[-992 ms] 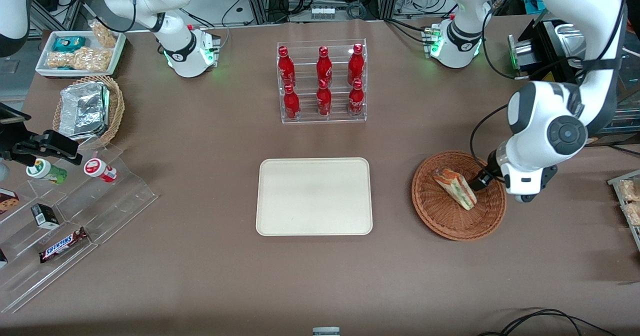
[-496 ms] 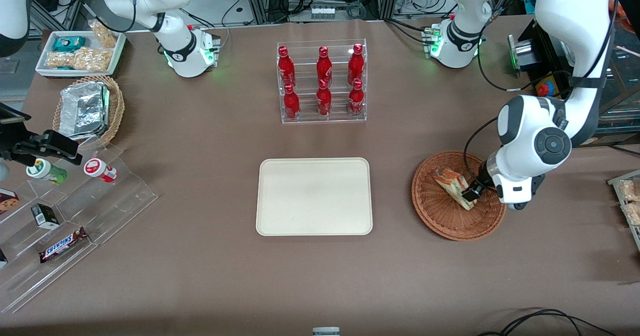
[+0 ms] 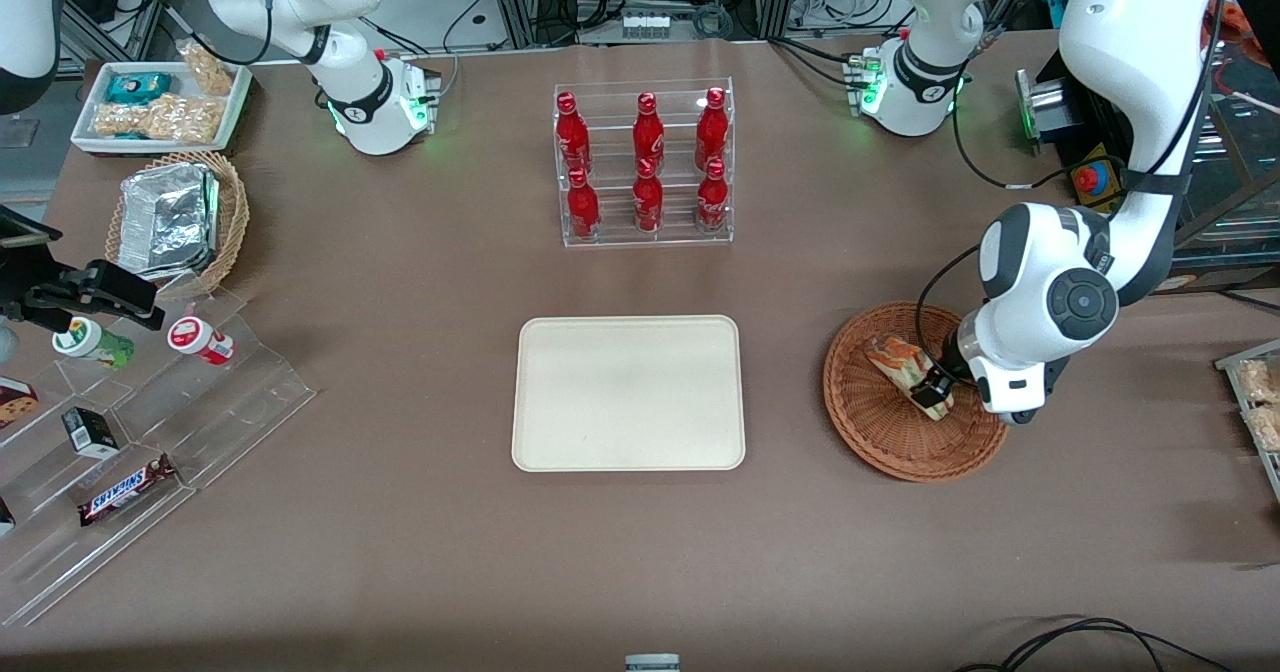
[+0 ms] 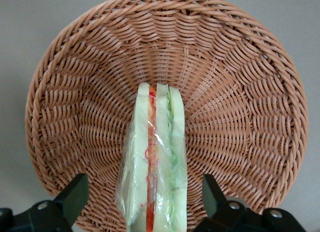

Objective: Place sandwich from basket to tray
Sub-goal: 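Lower the left gripper and close it on the wrapped sandwich, then lift the sandwich and carry it over the cream tray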

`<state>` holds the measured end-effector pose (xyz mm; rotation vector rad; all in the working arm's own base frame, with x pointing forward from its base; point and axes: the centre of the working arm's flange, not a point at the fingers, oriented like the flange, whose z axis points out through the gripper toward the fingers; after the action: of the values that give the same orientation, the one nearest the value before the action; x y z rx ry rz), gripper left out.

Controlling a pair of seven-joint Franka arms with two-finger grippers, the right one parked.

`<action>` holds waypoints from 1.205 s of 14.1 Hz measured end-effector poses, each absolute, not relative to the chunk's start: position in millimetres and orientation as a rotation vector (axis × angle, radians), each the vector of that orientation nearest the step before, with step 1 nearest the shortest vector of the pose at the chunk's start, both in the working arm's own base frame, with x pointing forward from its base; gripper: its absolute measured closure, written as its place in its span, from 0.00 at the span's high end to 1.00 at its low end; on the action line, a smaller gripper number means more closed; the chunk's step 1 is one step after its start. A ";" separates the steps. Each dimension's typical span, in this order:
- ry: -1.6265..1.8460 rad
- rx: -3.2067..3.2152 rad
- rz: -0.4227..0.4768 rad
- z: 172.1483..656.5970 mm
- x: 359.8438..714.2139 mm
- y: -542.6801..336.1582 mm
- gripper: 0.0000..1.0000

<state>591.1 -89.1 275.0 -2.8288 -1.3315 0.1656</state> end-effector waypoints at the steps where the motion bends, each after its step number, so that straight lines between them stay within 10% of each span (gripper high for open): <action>1: -1.333 -2.828 0.168 272.9 591.2 -89.2 1.00; 12: -1.307 -2.824 0.225 244.0 587.1 -101.4 0.94; 17: -1.347 -2.815 0.203 250.9 593.2 -101.9 0.44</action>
<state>593.2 -101.9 250.9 -2.8154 -1.3469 0.2028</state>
